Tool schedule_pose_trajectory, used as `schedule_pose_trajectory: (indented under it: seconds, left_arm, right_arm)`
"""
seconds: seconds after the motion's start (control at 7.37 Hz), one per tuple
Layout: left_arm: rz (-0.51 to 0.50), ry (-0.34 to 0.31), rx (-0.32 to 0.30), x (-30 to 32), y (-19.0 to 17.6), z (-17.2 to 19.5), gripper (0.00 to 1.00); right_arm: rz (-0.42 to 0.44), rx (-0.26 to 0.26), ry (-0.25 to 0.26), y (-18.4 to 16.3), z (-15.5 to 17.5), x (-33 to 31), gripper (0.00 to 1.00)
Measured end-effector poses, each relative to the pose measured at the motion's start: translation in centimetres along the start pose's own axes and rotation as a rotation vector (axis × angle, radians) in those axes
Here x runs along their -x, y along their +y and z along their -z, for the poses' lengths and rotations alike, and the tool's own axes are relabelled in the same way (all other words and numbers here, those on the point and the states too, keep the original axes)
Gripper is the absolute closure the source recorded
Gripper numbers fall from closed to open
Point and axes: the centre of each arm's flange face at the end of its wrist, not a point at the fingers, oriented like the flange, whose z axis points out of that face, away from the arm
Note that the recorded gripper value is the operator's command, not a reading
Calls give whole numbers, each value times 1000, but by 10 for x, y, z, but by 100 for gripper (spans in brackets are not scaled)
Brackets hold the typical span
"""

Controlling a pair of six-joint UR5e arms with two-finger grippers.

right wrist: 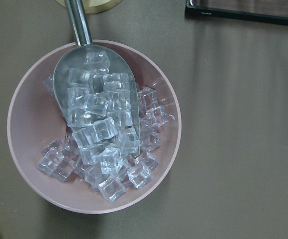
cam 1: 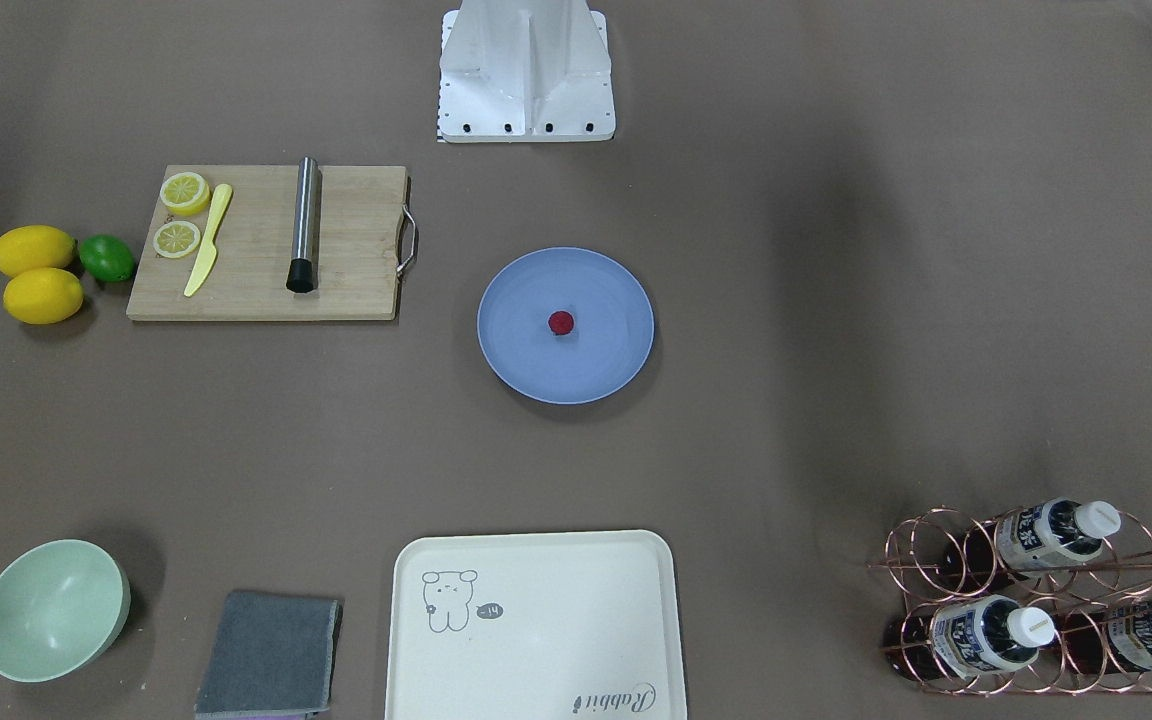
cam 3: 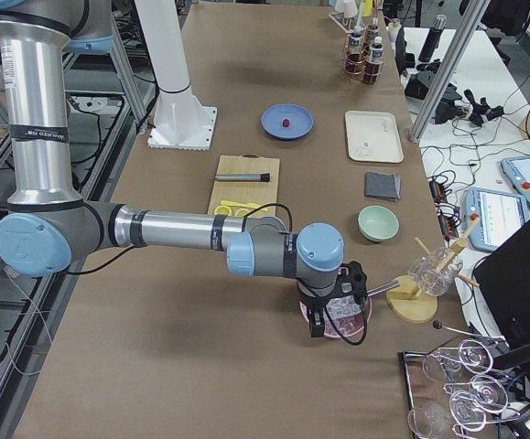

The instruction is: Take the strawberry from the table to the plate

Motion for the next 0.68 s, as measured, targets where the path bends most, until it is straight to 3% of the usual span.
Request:
schedule_pose_trajectory:
  seconds: [0.68]
  left_arm:
    - [-6, -5, -8, -5, -1, 5, 3]
  right_arm:
    - [8, -4, 16, 0, 2, 1, 0]
